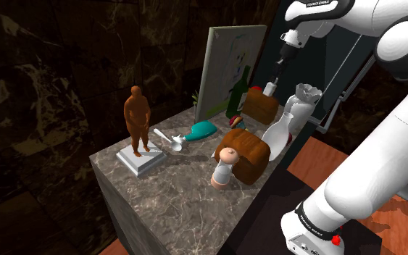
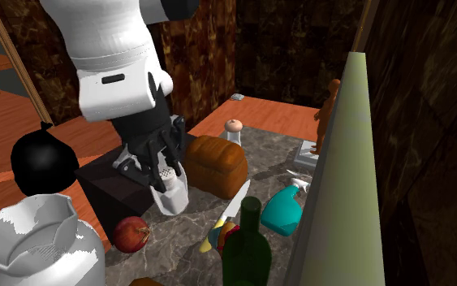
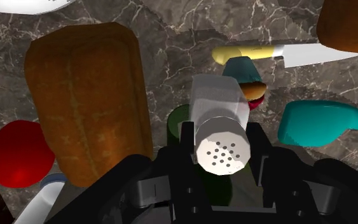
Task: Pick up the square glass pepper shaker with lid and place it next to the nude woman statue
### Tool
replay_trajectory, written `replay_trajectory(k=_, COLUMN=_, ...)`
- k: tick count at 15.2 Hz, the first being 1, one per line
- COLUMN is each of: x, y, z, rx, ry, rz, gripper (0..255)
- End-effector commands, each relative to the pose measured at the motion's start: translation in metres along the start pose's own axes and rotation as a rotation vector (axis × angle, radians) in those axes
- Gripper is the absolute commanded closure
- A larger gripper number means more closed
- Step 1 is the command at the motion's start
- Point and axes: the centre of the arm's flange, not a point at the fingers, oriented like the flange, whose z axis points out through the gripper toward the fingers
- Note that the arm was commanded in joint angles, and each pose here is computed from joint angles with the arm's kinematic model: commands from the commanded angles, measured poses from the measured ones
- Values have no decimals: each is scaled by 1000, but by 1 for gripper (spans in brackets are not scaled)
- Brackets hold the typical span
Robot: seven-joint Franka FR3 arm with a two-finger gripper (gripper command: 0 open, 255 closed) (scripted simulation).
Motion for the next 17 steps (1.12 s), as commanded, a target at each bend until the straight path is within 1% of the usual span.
replay_trajectory(k=1, x=0, y=-1, z=-10, rx=0, ry=0, rz=0, gripper=255)
replay_trajectory(k=17, x=5, y=-11, z=-94, rx=0, ry=0, rz=0, gripper=255)
